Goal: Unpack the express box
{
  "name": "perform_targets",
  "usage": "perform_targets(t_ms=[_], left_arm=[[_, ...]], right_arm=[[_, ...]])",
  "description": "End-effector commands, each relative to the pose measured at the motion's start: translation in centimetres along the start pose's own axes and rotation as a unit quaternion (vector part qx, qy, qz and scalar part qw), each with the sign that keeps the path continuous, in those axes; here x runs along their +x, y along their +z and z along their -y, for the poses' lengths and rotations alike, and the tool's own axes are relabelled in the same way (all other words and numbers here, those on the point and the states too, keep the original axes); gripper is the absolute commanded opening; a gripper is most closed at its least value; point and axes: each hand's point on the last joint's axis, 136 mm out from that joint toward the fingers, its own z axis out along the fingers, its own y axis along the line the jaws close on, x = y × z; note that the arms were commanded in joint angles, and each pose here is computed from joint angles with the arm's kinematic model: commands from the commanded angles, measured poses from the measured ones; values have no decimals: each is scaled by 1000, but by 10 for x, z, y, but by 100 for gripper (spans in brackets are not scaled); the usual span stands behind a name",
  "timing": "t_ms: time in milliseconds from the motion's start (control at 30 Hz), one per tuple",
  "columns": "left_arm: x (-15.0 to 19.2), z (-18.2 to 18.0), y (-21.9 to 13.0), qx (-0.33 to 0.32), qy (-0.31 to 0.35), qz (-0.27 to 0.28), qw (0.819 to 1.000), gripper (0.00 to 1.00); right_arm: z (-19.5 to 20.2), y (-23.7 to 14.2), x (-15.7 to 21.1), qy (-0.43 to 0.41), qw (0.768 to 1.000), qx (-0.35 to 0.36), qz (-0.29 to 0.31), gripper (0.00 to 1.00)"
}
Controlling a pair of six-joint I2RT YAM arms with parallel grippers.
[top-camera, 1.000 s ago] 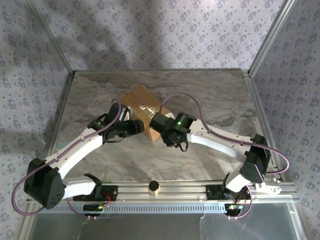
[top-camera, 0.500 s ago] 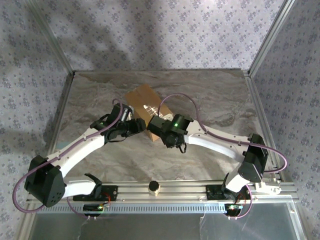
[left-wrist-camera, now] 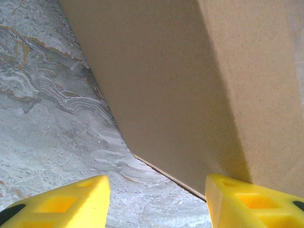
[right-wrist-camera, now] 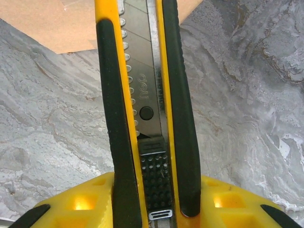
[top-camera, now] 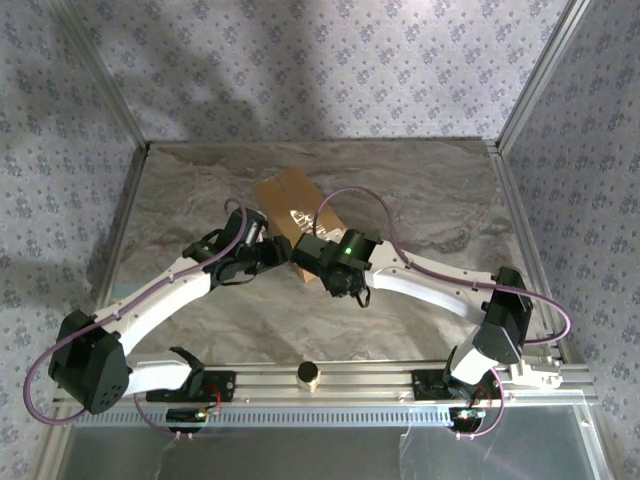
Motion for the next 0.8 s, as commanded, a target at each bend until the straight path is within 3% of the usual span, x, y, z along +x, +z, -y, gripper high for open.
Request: perform_targets(t_ms=[0, 433, 767], left_arm=[[-5, 35, 0, 61, 9, 13, 998, 56], [0, 44, 1, 65, 12, 23, 998, 56], [3, 40, -8, 56, 20, 30, 998, 56]], right_arm=[[-47, -13, -2, -33, 994, -102, 2, 0], [-56, -23, 3, -32, 985, -168, -26, 0], [-8, -21, 1, -42, 996, -84, -12, 0]])
